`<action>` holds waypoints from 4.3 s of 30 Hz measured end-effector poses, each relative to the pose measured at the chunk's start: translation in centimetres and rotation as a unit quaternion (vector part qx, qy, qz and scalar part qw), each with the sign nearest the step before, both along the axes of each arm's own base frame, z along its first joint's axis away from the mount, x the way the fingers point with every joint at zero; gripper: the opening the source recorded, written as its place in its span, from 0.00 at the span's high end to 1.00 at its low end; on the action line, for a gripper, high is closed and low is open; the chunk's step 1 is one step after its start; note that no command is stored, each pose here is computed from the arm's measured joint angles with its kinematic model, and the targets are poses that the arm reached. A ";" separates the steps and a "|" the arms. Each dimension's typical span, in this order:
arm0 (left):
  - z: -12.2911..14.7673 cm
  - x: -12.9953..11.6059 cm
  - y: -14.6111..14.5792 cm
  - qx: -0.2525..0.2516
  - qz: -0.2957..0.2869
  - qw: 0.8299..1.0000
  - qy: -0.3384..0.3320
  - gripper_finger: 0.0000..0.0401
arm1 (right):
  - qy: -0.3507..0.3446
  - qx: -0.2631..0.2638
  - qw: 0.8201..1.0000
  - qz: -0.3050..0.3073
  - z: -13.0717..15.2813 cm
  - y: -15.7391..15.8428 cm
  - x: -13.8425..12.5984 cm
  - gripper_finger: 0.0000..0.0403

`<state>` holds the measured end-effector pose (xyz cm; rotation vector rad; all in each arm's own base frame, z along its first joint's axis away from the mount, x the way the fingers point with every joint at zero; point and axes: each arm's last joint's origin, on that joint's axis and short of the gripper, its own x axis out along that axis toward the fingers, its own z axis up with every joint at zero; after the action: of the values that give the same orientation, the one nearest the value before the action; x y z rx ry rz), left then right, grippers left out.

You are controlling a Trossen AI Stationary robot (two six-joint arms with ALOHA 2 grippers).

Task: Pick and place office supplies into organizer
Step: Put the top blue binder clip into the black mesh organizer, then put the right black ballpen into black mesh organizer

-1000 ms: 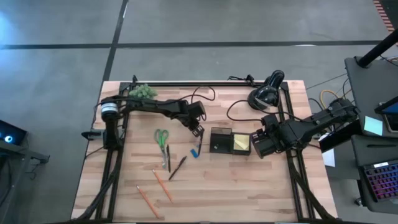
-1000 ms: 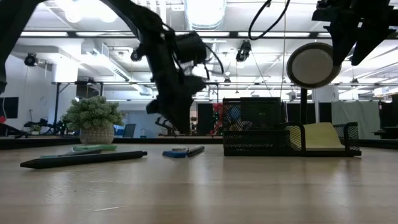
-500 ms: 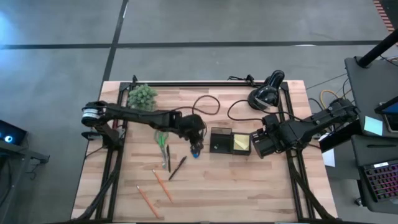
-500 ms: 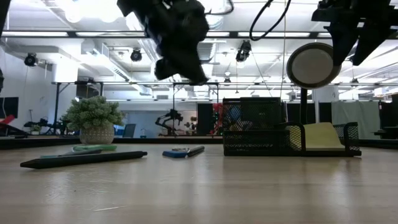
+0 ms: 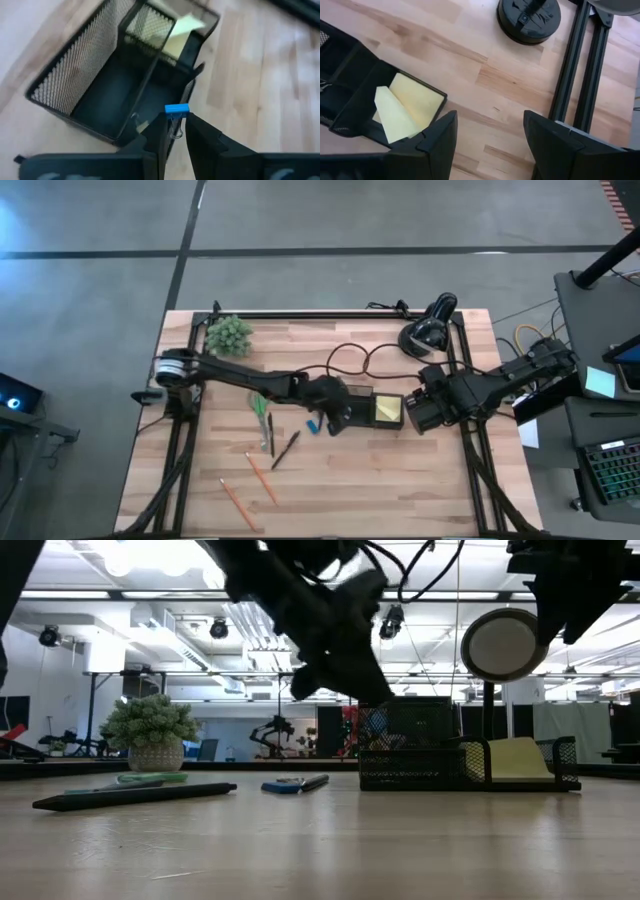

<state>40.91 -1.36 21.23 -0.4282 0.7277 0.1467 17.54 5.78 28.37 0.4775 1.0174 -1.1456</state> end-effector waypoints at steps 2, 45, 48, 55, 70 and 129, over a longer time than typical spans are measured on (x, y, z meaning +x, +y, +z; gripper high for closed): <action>-0.1 0.8 0.0 -0.003 -0.003 1.000 0.003 0.88 | 0.000 0.000 1.000 0.001 0.0 0.0 0.0 0.46; 1.1 -2.6 0.5 -0.099 0.255 0.942 0.197 0.72 | 0.011 -0.011 1.000 0.001 -0.7 -0.1 -0.2 0.46; -0.1 -2.4 0.8 -0.085 0.270 0.936 0.209 0.72 | 0.009 -0.013 1.000 0.002 -0.6 -0.1 -0.2 0.46; -2.8 -1.3 0.8 -0.079 0.271 0.931 0.233 0.72 | 0.010 -0.014 1.000 0.003 -0.6 -0.1 -0.2 0.46; -5.1 -0.3 0.1 -0.076 0.260 0.936 0.225 0.72 | 0.011 -0.014 1.000 0.005 -0.6 -0.1 -0.2 0.46; 4.9 -5.4 -4.7 -0.022 0.244 0.960 0.137 0.97 | 0.011 -0.020 1.000 0.017 -0.6 -0.1 -0.1 0.46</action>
<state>35.53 -6.04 26.11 -0.6338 0.8866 0.6666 17.47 5.64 27.78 0.4148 1.0161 -1.1411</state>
